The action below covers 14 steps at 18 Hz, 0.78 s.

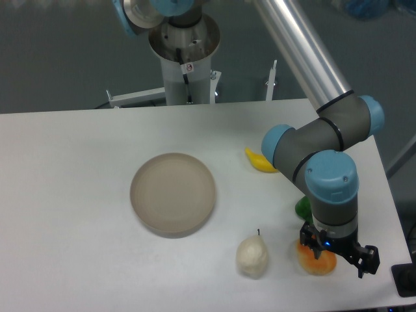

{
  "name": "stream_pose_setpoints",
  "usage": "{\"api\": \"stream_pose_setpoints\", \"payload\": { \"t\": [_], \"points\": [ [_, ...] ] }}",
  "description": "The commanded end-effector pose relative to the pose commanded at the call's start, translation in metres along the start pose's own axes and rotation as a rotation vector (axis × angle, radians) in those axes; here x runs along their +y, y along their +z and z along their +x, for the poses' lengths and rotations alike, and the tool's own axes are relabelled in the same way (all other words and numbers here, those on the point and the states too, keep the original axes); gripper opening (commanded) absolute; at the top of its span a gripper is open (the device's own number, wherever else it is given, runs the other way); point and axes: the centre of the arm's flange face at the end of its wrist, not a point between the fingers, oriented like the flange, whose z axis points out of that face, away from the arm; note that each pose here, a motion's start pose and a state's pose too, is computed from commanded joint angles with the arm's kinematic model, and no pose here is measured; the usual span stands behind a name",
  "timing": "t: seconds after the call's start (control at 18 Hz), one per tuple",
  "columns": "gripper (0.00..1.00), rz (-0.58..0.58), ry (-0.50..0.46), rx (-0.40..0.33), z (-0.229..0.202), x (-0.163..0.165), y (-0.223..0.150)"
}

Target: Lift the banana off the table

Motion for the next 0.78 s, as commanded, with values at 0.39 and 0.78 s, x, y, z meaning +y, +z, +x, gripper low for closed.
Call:
{"api": "stream_pose_setpoints", "payload": {
  "t": [0.39, 0.78],
  "points": [
    [1.00, 0.006, 0.006, -0.004, -0.001, 0.001, -0.005],
    [1.00, 0.012, 0.001, -0.007, -0.005, 0.008, -0.015]
  ]
}}
